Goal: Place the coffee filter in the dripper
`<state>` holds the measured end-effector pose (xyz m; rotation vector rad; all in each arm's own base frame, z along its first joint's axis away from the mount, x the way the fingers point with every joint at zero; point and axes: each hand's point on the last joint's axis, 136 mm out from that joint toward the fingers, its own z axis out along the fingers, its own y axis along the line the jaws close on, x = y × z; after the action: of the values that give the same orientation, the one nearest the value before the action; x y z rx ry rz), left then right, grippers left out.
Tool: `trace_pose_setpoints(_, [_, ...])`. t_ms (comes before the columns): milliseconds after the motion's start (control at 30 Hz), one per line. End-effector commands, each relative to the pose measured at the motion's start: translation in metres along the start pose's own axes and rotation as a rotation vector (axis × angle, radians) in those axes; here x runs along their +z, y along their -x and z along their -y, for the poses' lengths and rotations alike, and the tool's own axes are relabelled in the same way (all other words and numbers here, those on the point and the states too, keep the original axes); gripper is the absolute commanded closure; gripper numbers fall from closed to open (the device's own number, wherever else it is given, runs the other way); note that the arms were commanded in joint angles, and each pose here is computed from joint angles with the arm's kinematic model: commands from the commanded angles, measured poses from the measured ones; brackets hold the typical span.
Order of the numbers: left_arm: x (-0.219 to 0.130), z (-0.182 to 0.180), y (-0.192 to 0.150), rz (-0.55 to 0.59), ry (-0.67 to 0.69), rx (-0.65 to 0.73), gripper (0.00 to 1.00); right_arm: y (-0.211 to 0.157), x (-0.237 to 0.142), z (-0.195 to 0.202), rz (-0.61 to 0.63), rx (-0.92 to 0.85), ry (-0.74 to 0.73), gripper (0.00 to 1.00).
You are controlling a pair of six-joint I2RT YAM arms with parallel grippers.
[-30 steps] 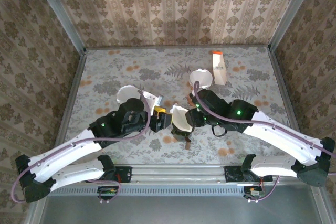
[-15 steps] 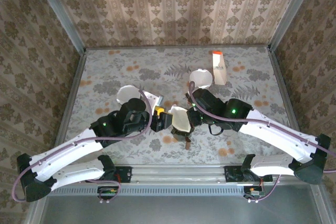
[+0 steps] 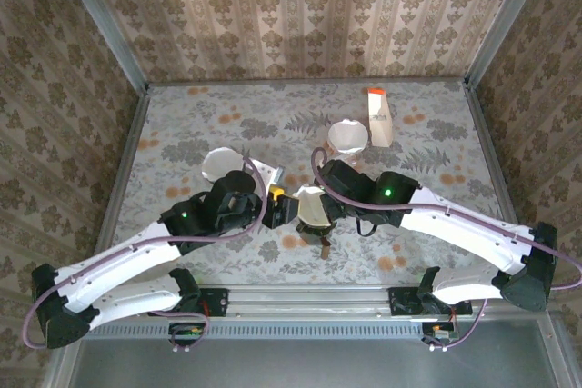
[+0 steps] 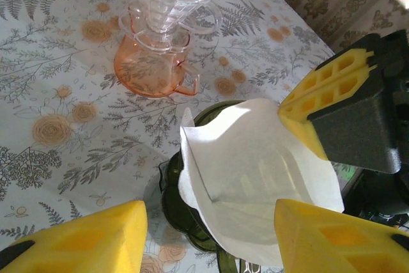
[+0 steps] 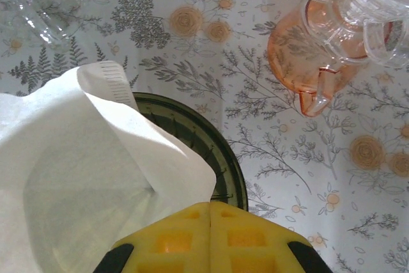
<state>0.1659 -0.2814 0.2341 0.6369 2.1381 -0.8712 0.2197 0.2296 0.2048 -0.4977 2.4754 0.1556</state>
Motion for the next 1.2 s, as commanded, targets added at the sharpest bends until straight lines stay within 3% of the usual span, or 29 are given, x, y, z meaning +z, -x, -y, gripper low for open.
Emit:
trace_pose_setpoints(0, [0.007,-0.005,-0.008,-0.021,0.009,-0.003,0.44,0.002,-0.003,0.006,0.004,-0.025,-0.05,1.0])
trace_pose_setpoints(167, [0.011,-0.009,-0.014,-0.036,0.02,-0.008,0.53,0.0,-0.001,0.007,-0.003,-0.028,-0.06,1.0])
trace_pose_setpoints(567, [0.018,-0.017,-0.026,-0.067,0.031,-0.028,0.56,-0.001,0.001,0.004,-0.002,-0.018,-0.053,1.0])
trace_pose_setpoints(700, [0.015,-0.016,-0.024,-0.049,0.018,-0.038,0.55,-0.002,0.002,0.004,-0.005,-0.018,-0.054,1.0])
trace_pose_setpoints(1000, [0.008,-0.001,-0.008,0.023,-0.061,-0.059,0.42,-0.002,0.001,0.005,0.001,-0.012,-0.053,1.0])
trace_pose_setpoints(1167, [0.016,-0.003,-0.015,-0.011,-0.054,-0.056,0.48,-0.003,0.002,0.005,-0.001,-0.011,-0.053,1.0])
